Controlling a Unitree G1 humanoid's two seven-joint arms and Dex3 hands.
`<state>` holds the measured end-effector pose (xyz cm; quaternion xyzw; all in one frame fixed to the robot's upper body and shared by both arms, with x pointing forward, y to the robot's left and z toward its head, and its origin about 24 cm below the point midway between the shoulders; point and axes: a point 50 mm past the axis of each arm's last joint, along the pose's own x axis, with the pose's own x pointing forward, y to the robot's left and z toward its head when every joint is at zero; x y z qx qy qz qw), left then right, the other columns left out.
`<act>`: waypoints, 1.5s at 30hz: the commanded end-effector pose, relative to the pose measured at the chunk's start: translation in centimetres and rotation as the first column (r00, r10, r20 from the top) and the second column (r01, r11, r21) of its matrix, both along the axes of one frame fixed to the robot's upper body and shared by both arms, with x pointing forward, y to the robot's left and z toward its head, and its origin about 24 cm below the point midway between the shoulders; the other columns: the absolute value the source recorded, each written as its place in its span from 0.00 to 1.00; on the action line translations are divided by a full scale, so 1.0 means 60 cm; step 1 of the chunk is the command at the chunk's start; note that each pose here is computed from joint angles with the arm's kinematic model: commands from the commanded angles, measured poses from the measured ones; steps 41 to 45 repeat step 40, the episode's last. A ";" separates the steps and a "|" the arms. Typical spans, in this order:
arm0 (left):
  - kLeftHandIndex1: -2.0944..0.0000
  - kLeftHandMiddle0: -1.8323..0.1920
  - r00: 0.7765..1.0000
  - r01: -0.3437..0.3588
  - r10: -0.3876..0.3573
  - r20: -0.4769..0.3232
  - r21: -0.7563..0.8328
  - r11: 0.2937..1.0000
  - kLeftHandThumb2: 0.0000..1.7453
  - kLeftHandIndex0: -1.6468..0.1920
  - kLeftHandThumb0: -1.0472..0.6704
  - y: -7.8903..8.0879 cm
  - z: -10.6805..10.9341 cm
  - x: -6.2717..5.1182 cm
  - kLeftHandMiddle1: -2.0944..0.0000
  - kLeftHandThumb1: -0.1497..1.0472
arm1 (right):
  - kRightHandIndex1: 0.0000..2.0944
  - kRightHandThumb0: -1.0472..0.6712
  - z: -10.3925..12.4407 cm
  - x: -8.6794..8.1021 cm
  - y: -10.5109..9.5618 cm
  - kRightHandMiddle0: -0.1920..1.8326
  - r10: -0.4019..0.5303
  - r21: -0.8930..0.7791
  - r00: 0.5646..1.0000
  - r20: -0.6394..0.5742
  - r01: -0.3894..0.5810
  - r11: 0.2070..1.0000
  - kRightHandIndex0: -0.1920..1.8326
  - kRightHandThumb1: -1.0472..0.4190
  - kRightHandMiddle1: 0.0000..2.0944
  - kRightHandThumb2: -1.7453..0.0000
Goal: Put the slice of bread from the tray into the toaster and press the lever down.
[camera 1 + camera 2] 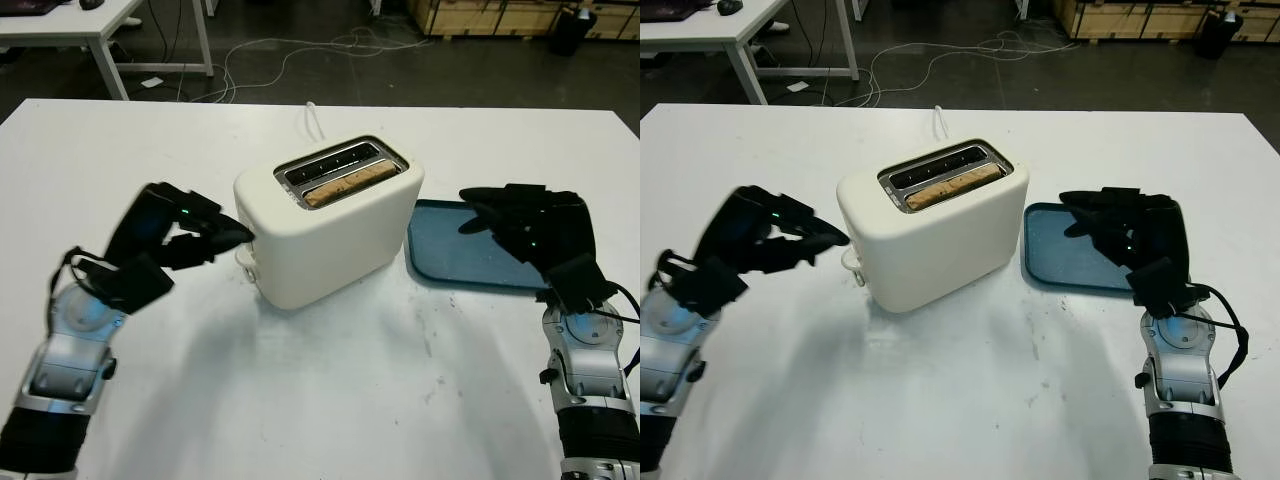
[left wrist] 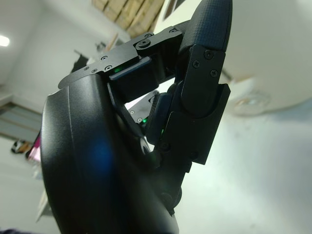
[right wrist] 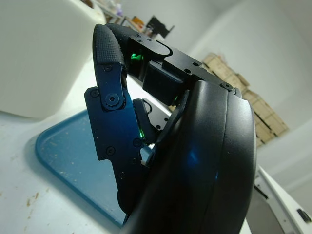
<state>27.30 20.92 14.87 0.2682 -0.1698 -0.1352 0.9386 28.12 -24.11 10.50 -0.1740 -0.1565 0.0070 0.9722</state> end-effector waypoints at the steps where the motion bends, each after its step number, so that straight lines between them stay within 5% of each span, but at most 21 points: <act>1: 0.70 0.29 0.999 -0.029 0.030 -0.022 0.051 0.998 0.12 0.16 0.15 0.011 0.007 -0.001 0.36 0.89 | 0.35 0.25 -0.004 -0.004 -0.004 0.75 -0.004 -0.025 0.999 -0.035 0.003 1.000 0.68 0.09 0.01 0.87; 4: 0.64 0.28 0.994 -0.069 0.078 -0.080 0.104 0.992 0.10 0.18 0.14 0.024 0.014 -0.001 0.38 0.89 | 0.38 0.26 -0.010 -0.005 -0.008 0.76 -0.017 -0.054 0.998 -0.063 0.013 0.998 0.68 0.09 0.01 0.86; 9: 0.50 0.26 0.973 -0.125 0.163 -0.164 0.217 0.968 0.10 0.21 0.18 0.045 0.025 0.003 0.35 0.85 | 0.60 0.28 -0.008 -0.005 -0.023 0.77 -0.038 -0.093 0.996 -0.079 0.031 0.995 0.60 0.09 0.07 0.82; 11: 0.44 0.26 0.962 -0.136 0.188 -0.199 0.251 0.958 0.14 0.23 0.19 0.051 0.024 0.006 0.32 0.81 | 0.66 0.28 -0.005 -0.004 -0.031 0.62 -0.061 -0.131 0.994 -0.086 0.050 0.990 0.58 0.09 0.36 0.81; 13: 0.39 0.26 0.951 -0.128 0.198 -0.236 0.282 0.951 0.30 0.24 0.20 0.053 0.019 0.009 0.30 0.68 | 0.76 0.27 -0.001 -0.002 -0.037 0.50 -0.071 -0.147 0.992 -0.100 0.056 0.988 0.54 0.09 0.60 0.80; 16: 0.36 0.26 0.941 -0.106 0.193 -0.277 0.300 0.948 0.40 0.24 0.22 0.053 0.011 0.011 0.30 0.59 | 0.83 0.25 0.004 0.000 -0.043 0.41 -0.084 -0.179 0.991 -0.106 0.064 0.982 0.51 0.09 0.77 0.78; 22: 0.34 0.24 0.924 -0.084 0.192 -0.330 0.315 0.945 0.44 0.24 0.21 0.049 0.000 0.013 0.31 0.53 | 0.83 0.23 0.016 0.005 -0.052 0.37 -0.124 -0.226 0.987 -0.100 0.099 0.969 0.50 0.09 0.78 0.78; 45: 0.32 0.24 0.931 -0.109 0.188 -0.313 0.252 0.961 0.53 0.23 0.16 0.039 -0.010 0.011 0.29 0.48 | 0.83 0.18 0.008 0.009 -0.044 0.35 -0.112 -0.165 0.991 -0.074 0.099 0.981 0.50 0.09 0.83 0.79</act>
